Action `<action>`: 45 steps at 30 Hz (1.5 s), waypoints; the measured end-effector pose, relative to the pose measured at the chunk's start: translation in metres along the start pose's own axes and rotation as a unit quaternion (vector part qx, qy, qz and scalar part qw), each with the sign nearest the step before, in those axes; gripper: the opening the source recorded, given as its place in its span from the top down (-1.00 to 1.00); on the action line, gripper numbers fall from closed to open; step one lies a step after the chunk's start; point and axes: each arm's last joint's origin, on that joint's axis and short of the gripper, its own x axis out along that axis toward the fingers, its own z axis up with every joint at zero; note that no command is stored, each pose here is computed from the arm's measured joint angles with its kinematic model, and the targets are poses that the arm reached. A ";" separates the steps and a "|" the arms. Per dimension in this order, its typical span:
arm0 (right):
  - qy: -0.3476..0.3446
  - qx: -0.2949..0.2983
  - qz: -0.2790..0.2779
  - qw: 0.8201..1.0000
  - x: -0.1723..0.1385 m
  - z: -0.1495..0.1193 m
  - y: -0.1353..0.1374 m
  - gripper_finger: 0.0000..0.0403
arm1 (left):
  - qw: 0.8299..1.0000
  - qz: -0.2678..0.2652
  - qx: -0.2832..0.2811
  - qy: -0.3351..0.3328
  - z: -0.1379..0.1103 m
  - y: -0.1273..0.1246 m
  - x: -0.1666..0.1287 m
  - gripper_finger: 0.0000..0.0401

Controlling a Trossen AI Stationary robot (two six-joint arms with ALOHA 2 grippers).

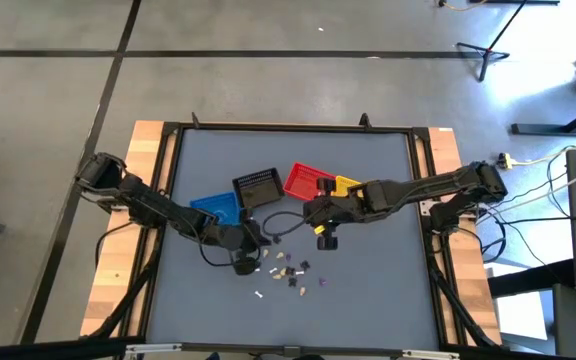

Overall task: Sort Halloween decoration
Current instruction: Put the purple witch hat toy into the yellow bin

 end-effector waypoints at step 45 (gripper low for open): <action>-0.102 0.028 -0.016 0.994 -0.079 -0.004 -0.021 0.43 | 0.967 0.071 0.018 -0.245 0.103 0.087 0.143 1.00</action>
